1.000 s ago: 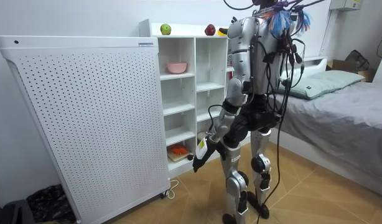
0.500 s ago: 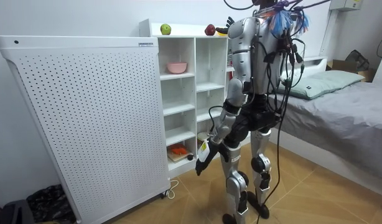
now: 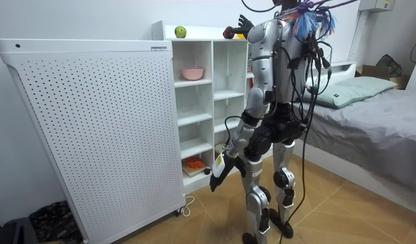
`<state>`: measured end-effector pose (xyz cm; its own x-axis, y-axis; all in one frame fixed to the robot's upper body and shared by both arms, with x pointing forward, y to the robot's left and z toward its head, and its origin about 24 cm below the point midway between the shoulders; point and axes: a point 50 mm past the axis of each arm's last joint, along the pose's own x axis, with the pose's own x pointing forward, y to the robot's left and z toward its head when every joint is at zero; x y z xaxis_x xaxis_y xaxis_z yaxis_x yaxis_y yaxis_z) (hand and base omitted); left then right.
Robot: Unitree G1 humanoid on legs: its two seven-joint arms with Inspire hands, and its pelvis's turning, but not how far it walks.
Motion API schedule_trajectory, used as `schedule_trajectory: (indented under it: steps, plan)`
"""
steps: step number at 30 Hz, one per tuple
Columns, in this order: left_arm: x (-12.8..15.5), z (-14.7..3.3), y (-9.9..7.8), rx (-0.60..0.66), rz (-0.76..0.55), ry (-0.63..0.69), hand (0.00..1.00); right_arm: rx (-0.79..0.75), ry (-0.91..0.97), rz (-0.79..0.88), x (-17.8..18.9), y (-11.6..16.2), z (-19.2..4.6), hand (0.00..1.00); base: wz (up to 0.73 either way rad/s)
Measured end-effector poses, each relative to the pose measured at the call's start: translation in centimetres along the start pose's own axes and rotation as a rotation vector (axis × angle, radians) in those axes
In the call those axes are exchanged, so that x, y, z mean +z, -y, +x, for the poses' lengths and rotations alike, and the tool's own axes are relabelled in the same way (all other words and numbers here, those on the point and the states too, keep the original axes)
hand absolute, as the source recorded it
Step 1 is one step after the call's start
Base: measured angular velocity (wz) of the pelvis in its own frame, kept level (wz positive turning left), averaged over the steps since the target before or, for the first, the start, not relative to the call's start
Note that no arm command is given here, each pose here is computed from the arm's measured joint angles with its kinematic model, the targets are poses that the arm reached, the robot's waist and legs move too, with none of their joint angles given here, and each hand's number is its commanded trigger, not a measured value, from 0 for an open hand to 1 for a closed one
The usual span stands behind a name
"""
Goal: Arrange fruit in the closet
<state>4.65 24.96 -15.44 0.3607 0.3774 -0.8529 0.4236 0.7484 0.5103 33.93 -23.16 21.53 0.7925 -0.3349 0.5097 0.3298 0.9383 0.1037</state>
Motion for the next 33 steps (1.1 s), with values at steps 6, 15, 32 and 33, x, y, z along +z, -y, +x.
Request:
schedule_trajectory:
  steps: [6, 15, 32, 33]
  plan:
    - [0.1, 0.0, -0.4, 0.016, 0.002, 0.009, 0.00, 0.056, -0.005, -0.012, -0.1, -0.6, -0.1, 0.00, 0.00]
    - [0.3, 0.1, -0.7, 0.026, 0.002, 0.016, 0.00, 0.100, -0.076, -0.043, -1.5, -0.4, -0.1, 0.00, 0.00]
    - [0.2, 0.1, -0.9, 0.032, 0.006, -0.010, 0.00, 0.134, -0.143, -0.071, -2.5, -0.5, 0.8, 1.00, 0.00]
    - [0.2, 0.1, -0.9, 0.032, 0.007, -0.013, 0.00, 0.137, -0.141, -0.076, -2.5, -0.5, 0.8, 1.00, 0.00]
